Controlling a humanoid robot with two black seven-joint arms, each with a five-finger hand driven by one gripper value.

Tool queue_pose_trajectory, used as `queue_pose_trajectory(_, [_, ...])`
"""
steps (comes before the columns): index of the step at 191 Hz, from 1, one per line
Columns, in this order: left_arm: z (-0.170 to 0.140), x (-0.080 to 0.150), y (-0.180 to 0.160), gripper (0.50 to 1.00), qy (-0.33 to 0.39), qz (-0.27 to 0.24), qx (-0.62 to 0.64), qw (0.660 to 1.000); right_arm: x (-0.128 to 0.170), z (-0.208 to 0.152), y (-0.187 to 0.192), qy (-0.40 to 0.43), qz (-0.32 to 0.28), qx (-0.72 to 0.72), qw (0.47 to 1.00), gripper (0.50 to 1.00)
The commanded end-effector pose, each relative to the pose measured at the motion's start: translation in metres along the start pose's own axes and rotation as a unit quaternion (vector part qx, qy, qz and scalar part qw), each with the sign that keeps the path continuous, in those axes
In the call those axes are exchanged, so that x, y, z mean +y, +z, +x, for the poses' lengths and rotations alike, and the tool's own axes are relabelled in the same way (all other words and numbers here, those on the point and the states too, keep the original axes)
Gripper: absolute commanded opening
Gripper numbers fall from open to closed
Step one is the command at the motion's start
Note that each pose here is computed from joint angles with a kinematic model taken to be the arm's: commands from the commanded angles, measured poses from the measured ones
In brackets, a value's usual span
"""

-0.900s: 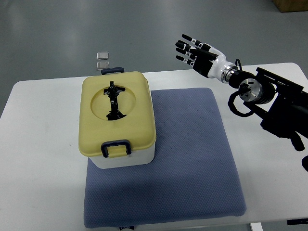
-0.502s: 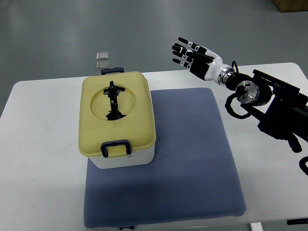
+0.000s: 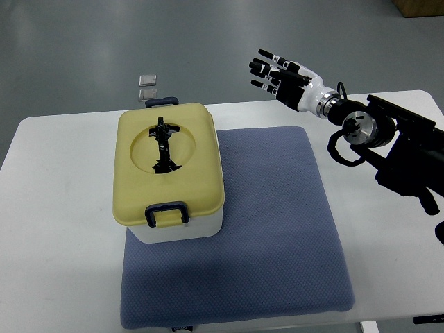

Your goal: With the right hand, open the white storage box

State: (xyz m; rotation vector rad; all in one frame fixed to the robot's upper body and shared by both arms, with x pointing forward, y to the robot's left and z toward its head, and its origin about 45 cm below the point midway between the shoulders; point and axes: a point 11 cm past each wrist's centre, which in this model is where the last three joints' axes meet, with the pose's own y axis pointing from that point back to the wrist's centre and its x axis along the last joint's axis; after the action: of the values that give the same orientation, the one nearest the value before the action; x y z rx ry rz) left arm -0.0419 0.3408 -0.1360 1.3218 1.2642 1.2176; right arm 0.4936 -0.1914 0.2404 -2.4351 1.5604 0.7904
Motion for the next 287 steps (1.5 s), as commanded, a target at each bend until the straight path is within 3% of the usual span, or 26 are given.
queue_pose_trajectory(1, [0.0, 0.0, 0.0, 1.0, 0.0, 0.0, 0.001, 1.0, -0.001, -0.002, -0.007, -0.004, 0.005, 0.014, 1.0, 0.924])
queue_pose_trajectory(98, [0.0, 0.0, 0.0, 1.0, -0.001, 0.0, 0.001, 1.0, -0.003, -0.034, -0.046, -0.068, 0.02, 0.193, 0.979, 0.921])
queue_pose_trajectory(160, [0.0, 0.0, 0.0, 1.0, -0.001, 0.0, 0.001, 1.0, 0.0, -0.055, -0.066, -0.132, 0.015, 0.349, 0.928, 0.917])
queue_pose_trajectory(214, [0.0, 0.0, 0.0, 1.0, -0.001, 0.0, 0.001, 1.0, 0.0, -0.096, -0.076, -0.213, 0.01, 0.542, 0.813, 0.921])
queue_pose_trajectory(287, [0.0, 0.0, 0.0, 1.0, -0.001, 0.0, 0.001, 1.0, 0.007, -0.17, -0.081, -0.323, 0.0, 0.682, 0.656, 0.924])
